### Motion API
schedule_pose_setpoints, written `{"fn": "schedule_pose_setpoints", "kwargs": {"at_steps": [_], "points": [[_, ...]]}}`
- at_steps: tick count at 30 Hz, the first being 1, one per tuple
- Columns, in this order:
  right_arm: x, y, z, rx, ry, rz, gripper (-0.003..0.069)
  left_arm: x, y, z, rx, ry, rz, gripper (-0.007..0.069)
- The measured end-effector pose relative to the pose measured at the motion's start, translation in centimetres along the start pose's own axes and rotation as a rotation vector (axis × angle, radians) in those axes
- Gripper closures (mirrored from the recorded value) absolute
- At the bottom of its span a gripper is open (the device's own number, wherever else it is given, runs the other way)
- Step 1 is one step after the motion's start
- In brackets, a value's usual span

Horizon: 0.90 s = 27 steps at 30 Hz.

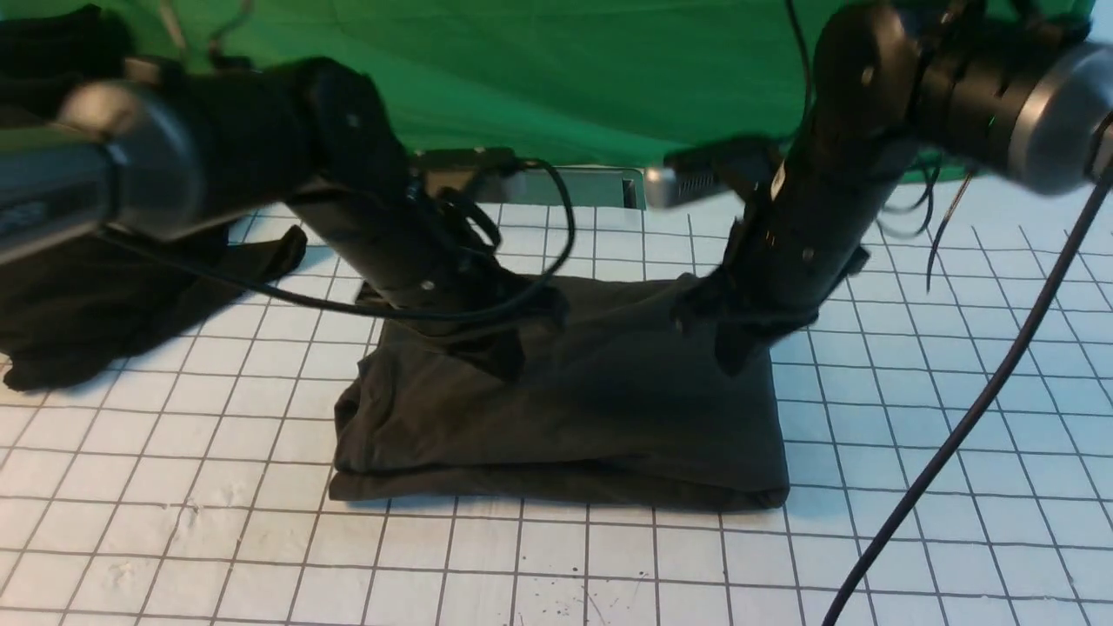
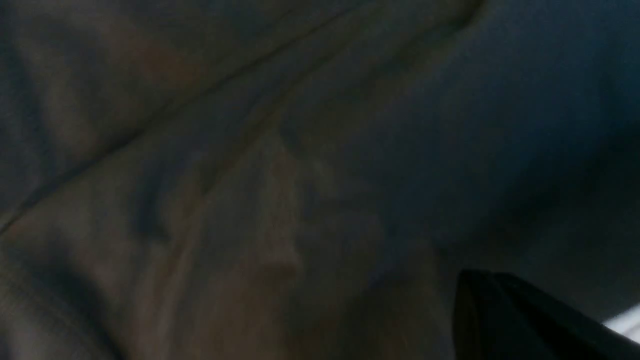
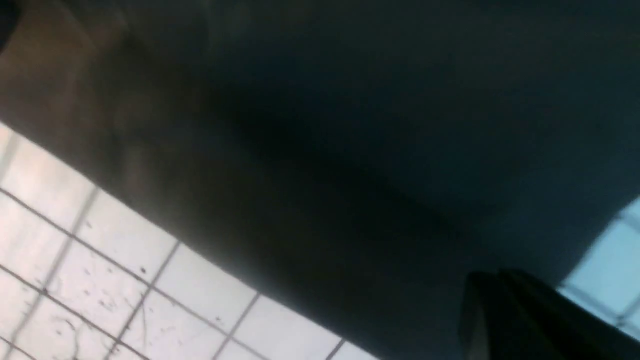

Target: Fold a long-sleeved shirt over a white checkered tablecloth.

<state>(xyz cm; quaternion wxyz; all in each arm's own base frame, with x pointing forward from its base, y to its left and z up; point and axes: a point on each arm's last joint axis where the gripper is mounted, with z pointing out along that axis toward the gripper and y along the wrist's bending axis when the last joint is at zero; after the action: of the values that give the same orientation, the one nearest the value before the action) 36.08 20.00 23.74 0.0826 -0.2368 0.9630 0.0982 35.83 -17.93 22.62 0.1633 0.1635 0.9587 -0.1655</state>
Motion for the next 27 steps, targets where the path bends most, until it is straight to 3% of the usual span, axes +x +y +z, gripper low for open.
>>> {"fn": "schedule_pose_setpoints", "kwargs": {"at_steps": [5,12,20,27], "points": [[1.9,-0.4,3.2,0.007,0.062,0.016,0.0659,0.4,2.1,3.7,-0.057,0.082,-0.005,0.0628],[4.5,-2.1,6.1,0.017,0.083,0.075,0.0659,0.7,4.7,4.3,-0.104,0.131,-0.046,0.0628],[5.2,-3.6,3.2,0.033,0.027,0.112,0.0659,0.2,4.4,1.2,-0.13,0.088,-0.005,0.0628],[5.1,-2.3,-0.1,-0.062,-0.076,0.106,0.0659,-1.4,2.3,-2.3,-0.012,-0.082,-0.056,0.0628]]}}
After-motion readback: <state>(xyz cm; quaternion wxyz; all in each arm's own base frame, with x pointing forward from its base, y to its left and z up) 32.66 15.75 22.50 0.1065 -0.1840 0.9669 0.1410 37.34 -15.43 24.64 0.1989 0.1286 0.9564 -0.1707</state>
